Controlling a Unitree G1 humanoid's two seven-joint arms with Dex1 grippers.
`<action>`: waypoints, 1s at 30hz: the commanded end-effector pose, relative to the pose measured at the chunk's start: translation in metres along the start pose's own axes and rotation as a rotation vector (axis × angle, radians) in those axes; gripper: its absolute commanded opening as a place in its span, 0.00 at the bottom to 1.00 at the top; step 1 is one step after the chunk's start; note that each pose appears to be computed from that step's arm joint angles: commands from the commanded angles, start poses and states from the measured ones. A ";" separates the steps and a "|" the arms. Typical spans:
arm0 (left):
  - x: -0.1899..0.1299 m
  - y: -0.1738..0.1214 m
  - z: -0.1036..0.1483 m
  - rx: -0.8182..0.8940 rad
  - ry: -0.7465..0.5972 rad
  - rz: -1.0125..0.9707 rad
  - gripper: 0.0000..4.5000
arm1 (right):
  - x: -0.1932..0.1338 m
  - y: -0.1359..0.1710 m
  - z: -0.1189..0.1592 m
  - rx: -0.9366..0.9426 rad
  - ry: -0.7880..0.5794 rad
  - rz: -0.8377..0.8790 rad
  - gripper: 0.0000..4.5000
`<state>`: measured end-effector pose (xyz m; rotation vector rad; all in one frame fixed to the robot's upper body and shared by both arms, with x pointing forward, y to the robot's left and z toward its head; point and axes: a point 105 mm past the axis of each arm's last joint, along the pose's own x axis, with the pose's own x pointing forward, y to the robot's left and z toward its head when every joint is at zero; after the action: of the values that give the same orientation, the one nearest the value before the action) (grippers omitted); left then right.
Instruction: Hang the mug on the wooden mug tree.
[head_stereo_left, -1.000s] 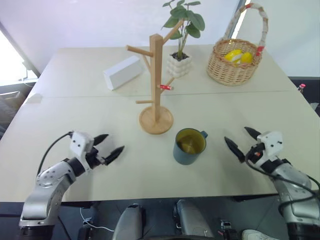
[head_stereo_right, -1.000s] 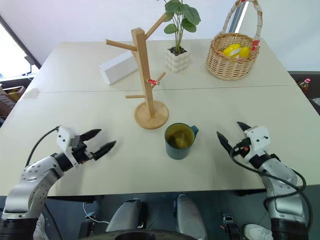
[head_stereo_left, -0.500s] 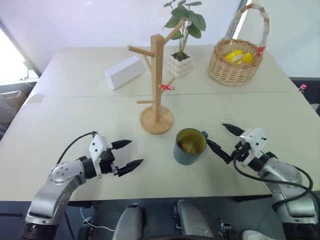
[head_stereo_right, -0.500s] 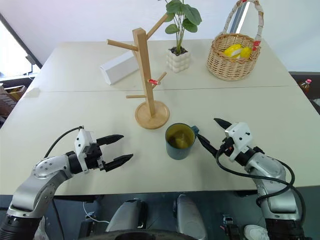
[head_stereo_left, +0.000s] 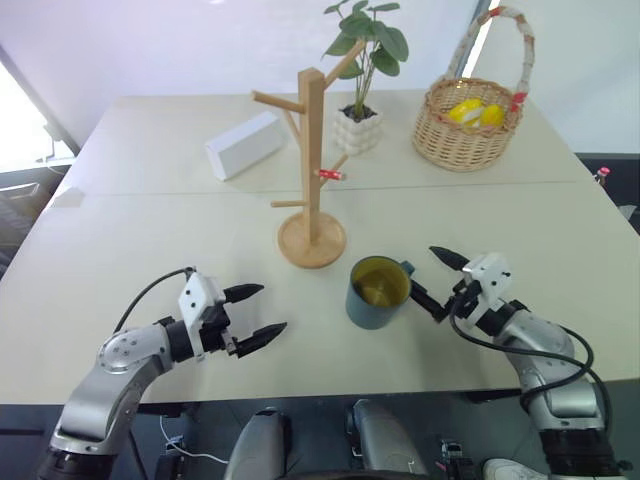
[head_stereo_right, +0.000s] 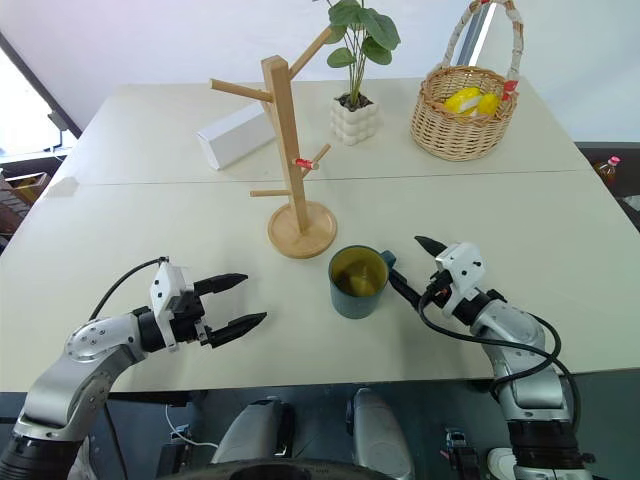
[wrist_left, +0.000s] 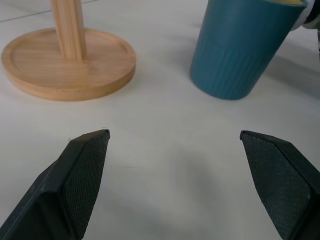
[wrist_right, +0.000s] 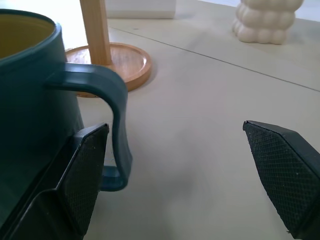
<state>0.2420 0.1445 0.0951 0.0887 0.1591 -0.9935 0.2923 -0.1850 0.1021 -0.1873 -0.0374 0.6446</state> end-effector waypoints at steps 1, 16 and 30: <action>-0.001 -0.006 0.015 0.049 -0.047 -0.024 1.00 | 0.007 0.002 0.010 -0.025 -0.051 0.020 0.99; 0.001 -0.005 0.019 0.066 -0.056 -0.024 1.00 | 0.020 0.013 0.004 0.044 -0.070 0.083 0.31; -0.005 0.010 0.027 0.104 -0.060 0.025 1.00 | 0.030 0.047 0.075 -0.408 -0.105 0.262 0.00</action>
<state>0.2476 0.1448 0.1110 0.1298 0.0960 -0.9930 0.2889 -0.1329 0.1381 -0.4657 -0.1401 0.8681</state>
